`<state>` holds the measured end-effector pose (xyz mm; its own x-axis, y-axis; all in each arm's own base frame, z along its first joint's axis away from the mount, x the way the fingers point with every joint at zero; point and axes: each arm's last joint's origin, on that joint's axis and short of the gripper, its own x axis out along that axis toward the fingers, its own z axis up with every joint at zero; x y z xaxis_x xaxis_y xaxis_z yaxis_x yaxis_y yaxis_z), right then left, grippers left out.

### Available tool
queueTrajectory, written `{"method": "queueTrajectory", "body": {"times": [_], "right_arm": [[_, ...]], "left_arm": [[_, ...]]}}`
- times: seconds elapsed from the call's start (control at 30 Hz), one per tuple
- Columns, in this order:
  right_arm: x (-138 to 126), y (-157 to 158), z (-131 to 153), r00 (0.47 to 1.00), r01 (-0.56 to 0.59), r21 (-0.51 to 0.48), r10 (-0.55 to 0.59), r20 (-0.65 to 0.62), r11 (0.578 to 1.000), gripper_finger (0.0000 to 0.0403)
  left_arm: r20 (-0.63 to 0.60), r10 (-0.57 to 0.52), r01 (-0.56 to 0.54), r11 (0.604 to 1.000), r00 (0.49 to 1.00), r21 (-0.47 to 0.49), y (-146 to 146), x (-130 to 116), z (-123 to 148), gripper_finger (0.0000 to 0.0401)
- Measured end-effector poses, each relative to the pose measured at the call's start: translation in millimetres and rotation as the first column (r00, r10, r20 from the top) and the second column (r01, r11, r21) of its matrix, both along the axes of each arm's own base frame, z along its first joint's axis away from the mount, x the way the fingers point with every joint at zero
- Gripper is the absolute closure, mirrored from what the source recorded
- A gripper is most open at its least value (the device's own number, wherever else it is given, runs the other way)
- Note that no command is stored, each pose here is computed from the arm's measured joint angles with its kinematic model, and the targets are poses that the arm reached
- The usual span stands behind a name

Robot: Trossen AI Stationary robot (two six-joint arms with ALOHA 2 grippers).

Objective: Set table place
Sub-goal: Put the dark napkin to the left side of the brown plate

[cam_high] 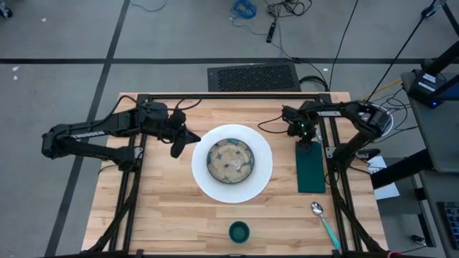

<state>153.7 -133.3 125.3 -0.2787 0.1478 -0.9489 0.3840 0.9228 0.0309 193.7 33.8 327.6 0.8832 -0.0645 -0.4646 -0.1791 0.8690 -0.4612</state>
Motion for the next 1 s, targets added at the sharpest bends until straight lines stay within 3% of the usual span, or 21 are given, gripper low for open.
{"method": "queueTrajectory", "body": {"times": [0.07, 0.17, 0.23, 0.4, 0.7, 0.87, 1.0], "right_arm": [[-0.5, 0.6, -0.5, 1.0, 0.002, 0.007, -0.002, 0.001, 1.0, 0.0285], [-0.7, 1.7, -0.8, 1.0, 0.008, 0.024, -0.008, 0.005, 1.0, 0.0365], [-0.2, 2.3, -0.8, 1.0, 0.009, 0.024, -0.009, 0.004, 1.0, 0.0389], [5.8, 6.1, 12.4, 0.999, 0.007, -0.009, -0.008, -0.054, 1.0, 0.0399], [35.0, 44.5, 101.8, 0.997, -0.074, -0.017, 0.074, -0.001, 0.997, 0.0402], [60.9, 69.3, 160.2, 0.986, -0.067, -0.03, 0.071, 0.152, 0.997, 0.0402], [81.2, 92.0, 202.3, 0.947, -0.071, -0.014, 0.072, 0.313, 0.997, 0.0403]], "left_arm": [[-0.001, 0.01, -0.01, 1.0, 1.0, 0.006, 0.4, 0.0, 0.0, 0.0401], [-0.005, 0.045, -0.044, 0.999, 0.999, 0.025, 1.5, 0.0, -0.2, 0.0401], [-0.015, 0.077, -0.077, 0.996, 0.997, 0.041, 2.5, -0.5, -1.0, 0.0401], [-0.072, 0.108, -0.104, 0.993, 0.992, 0.052, 2.9, -3.2, -5.6, 0.0401], [-0.123, 0.124, -0.115, 0.99, 0.985, 0.077, 3.1, -5.8, -9.7, 0.0401], [-0.121, 0.104, -0.09, 0.989, 0.987, 0.114, 3.2, -5.8, -9.6, 0.0401], [-0.125, 0.109, -0.094, 0.989, 0.986, 0.118, 3.4, -6.1, -9.9, 0.0401]]}}
